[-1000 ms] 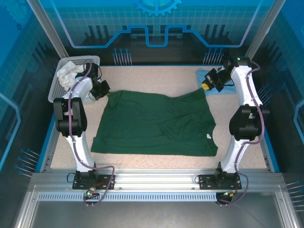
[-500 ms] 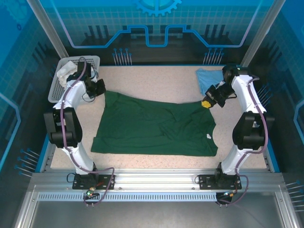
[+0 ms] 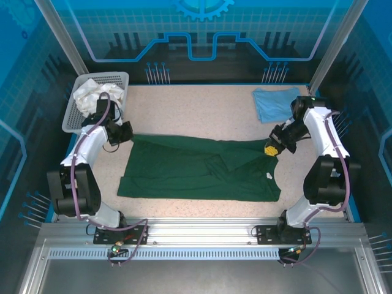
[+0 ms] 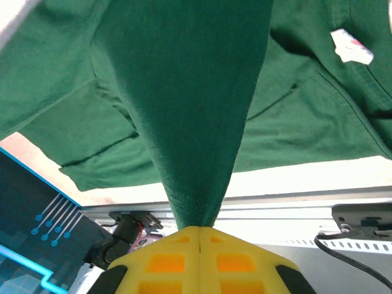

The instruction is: Fold and stack the t-shirts

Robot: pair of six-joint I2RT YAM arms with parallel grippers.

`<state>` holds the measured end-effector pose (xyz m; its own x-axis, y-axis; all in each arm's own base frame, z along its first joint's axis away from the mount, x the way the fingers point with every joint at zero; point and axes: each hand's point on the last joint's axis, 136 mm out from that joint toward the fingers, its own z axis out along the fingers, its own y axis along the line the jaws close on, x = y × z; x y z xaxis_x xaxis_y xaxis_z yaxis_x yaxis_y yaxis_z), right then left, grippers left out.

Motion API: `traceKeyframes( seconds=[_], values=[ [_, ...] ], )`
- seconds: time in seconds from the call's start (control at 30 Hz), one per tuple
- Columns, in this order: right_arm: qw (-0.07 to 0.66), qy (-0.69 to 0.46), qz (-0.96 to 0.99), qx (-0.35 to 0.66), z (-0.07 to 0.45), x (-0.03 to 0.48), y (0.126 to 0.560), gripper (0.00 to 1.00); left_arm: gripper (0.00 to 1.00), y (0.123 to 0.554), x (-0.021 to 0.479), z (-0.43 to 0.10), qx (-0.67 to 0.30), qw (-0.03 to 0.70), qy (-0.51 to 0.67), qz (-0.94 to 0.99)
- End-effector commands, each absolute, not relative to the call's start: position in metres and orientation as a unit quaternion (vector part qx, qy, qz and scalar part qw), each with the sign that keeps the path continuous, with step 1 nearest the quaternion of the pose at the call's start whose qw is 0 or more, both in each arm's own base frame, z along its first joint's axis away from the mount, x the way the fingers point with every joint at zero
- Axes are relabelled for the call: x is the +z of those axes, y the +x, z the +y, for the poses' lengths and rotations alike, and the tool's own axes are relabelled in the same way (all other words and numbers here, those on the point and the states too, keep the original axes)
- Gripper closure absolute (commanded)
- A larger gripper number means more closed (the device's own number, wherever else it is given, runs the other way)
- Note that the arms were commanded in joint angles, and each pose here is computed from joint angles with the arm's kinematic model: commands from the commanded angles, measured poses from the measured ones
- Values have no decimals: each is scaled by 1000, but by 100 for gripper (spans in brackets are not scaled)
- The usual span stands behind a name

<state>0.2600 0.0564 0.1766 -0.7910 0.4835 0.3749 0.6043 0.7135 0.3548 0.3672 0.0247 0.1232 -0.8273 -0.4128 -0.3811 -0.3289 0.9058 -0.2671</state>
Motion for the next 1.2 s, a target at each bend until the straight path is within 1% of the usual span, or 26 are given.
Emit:
traceKeyframes(
  seconds=[0.0, 0.17, 0.27, 0.37, 0.5, 0.6, 0.67, 0.73, 0.8, 0.9, 0.93, 0.97, 1.0, 1.03, 1.1, 1.17],
  values=[
    [139, -291, -921, -217, 49, 174, 245, 100, 93, 349, 111, 46, -40, 200, -216, 955],
    [150, -292, -922, -203, 45, 166, 239, 100, 92, 338, 89, 51, -19, 153, -228, 961],
    [153, -292, -926, -183, 37, 161, 235, 100, 92, 335, 82, 57, -1, 139, -233, 962],
    [157, -292, -928, -169, 32, 154, 231, 100, 87, 330, 76, 61, 16, 126, -231, 965],
    [173, -299, -922, -173, 35, 137, 225, 100, 84, 328, 68, 61, 17, 106, -240, 965],
    [178, -302, -920, -174, 36, 128, 223, 100, 80, 325, 60, 64, 32, 77, -247, 965],
    [185, -302, -919, -170, 36, 121, 220, 100, 80, 325, 57, 69, 51, 63, -253, 964],
    [191, -303, -919, -166, 35, 116, 219, 100, 79, 331, 63, 69, 54, 71, -260, 961],
    [187, -306, -919, -163, 34, 113, 222, 100, 72, 341, 75, 62, 37, 91, -271, 958],
    [172, -310, -920, -169, 38, 115, 232, 100, 69, 368, 98, 26, -24, 129, -269, 954],
    [172, -306, -921, -170, 40, 115, 235, 98, 69, 381, 105, 4, -62, 143, -258, 954],
    [175, -302, -922, -168, 43, 113, 234, 93, 69, 391, 109, -17, -91, 153, -242, 954],
    [179, -296, -924, -162, 46, 110, 232, 90, 69, 400, 112, -33, -102, 160, -233, 954],
    [184, -292, -926, -156, 48, 106, 229, 87, 68, 405, 110, -43, -104, 161, -231, 954],
    [195, -296, -926, -130, 45, 97, 218, 76, 69, 418, 102, -57, -122, 156, -248, 948],
    [180, -314, -927, -101, 32, 96, 214, 67, 69, 425, 94, -63, -141, 145, -278, 939]
  ],
)
